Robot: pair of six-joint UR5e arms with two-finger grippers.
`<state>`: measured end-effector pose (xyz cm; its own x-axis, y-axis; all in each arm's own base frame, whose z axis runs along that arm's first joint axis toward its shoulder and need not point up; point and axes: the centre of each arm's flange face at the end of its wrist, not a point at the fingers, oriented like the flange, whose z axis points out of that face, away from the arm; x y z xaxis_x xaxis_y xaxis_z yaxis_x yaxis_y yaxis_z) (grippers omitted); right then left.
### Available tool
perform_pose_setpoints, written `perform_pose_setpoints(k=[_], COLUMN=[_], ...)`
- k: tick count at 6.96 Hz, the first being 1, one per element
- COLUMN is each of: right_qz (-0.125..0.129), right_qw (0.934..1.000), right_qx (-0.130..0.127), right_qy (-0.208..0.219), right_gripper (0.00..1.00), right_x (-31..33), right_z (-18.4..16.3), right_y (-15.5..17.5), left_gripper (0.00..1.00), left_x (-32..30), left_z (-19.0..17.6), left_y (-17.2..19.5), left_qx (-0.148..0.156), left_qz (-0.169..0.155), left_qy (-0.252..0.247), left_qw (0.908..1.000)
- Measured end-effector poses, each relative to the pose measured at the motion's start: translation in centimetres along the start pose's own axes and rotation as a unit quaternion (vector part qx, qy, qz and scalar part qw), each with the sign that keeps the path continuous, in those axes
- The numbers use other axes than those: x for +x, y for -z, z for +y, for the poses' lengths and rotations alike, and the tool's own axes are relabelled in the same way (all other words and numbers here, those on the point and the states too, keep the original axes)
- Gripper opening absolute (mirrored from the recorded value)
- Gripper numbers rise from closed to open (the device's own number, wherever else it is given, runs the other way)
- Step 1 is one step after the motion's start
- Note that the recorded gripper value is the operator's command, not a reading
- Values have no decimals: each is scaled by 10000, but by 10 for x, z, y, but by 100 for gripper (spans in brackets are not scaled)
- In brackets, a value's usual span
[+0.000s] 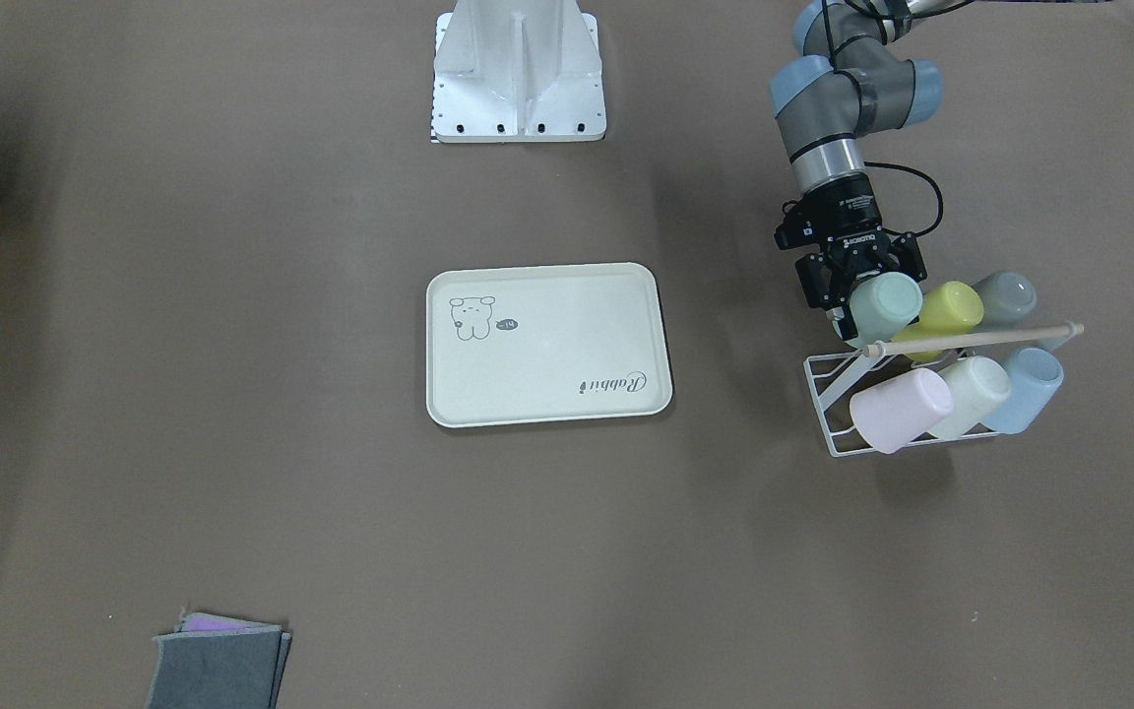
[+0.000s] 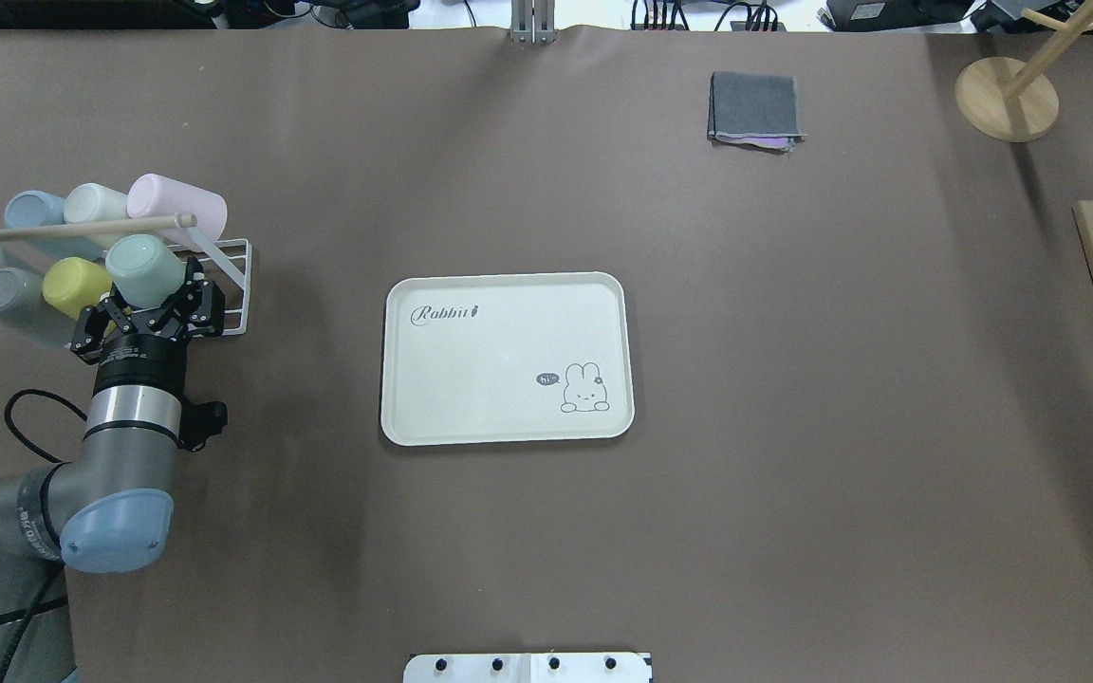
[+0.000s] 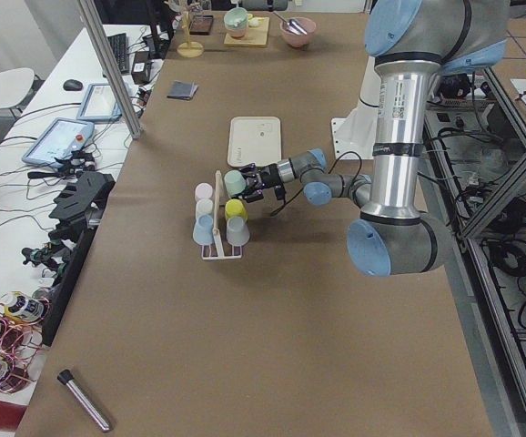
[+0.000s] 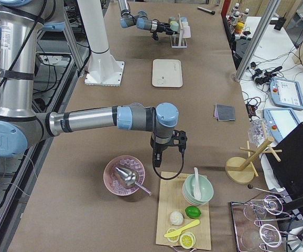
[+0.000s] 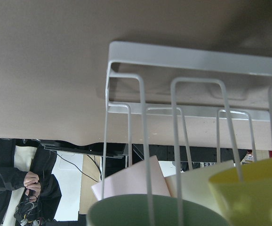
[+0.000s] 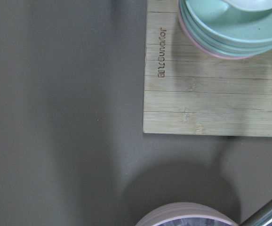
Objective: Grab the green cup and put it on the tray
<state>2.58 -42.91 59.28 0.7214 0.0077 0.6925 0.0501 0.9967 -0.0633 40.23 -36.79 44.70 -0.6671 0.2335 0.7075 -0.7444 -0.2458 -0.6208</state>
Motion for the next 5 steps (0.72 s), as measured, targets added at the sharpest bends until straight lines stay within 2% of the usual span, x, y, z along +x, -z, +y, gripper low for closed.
perform_pose_setpoints(k=[5], right_qz=[-28], right_qw=[10000], right_qx=[10], right_qy=[50], right_gripper=[100], right_x=[-1], right_z=[-2], right_y=[1], left_gripper=[83], left_x=[-1], left_z=[34], left_y=[18], left_qx=[-3], left_qz=[-160], left_qy=[-24], left_qw=[9999])
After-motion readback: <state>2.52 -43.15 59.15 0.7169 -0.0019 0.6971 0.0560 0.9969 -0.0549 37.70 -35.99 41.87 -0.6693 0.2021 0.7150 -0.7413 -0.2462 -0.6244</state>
